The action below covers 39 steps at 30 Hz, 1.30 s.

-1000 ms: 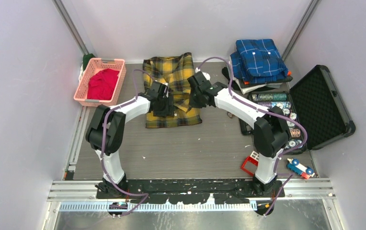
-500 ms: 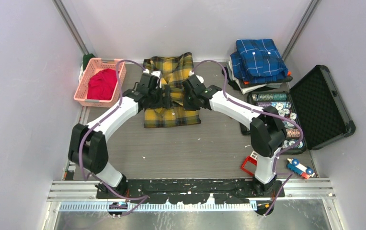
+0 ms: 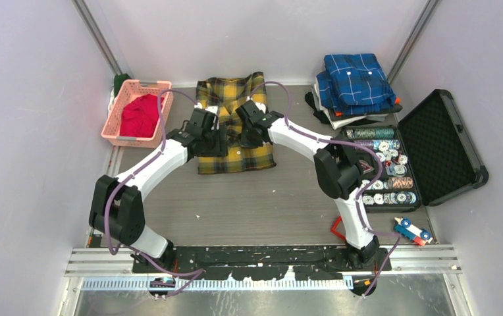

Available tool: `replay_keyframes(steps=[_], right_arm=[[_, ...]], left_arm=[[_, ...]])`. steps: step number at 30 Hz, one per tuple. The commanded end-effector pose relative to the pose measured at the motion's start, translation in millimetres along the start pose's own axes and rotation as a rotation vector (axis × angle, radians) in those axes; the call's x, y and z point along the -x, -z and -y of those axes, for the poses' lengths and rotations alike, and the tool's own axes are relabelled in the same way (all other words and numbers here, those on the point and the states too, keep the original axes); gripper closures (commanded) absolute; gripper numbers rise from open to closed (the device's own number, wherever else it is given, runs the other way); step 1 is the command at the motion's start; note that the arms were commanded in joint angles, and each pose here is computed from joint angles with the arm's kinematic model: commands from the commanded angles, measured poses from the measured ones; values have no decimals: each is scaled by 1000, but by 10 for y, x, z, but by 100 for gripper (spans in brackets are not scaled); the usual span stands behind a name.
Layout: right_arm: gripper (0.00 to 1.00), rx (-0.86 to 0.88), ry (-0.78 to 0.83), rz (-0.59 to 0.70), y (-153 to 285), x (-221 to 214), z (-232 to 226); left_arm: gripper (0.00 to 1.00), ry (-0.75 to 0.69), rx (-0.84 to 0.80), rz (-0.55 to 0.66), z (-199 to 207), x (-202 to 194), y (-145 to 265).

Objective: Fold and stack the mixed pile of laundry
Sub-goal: Fold the shirt at the center of the board.

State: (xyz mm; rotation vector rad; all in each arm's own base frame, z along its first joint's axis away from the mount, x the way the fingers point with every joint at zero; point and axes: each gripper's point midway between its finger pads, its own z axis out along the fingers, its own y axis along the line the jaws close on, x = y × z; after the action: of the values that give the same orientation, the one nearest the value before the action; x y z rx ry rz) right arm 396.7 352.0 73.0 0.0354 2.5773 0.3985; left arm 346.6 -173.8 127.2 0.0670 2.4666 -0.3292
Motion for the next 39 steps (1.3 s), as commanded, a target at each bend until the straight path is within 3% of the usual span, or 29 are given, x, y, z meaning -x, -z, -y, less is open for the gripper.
replay_keyframes(steps=[1, 12, 18, 26, 33, 39], right_arm=[[93, -24, -10, 90, 31, 500, 82], [91, 37, -78, 77, -295, 905, 111], [79, 132, -77, 20, -161, 815, -56], [73, 195, -85, 6, -57, 691, -105], [74, 136, -34, 40, -267, 888, -80], [74, 98, -31, 124, -446, 1120, -45]], left_arm=[[45, 6, -26, 18, 54, 3, 67], [46, -16, 2, -66, 0, -248, -303], [49, 0, 58, -138, -149, -565, -527], [51, -1, 34, -173, -5, -901, -321], [50, -24, 14, -52, 128, -558, 13], [50, -27, 48, -57, 53, -607, -51]])
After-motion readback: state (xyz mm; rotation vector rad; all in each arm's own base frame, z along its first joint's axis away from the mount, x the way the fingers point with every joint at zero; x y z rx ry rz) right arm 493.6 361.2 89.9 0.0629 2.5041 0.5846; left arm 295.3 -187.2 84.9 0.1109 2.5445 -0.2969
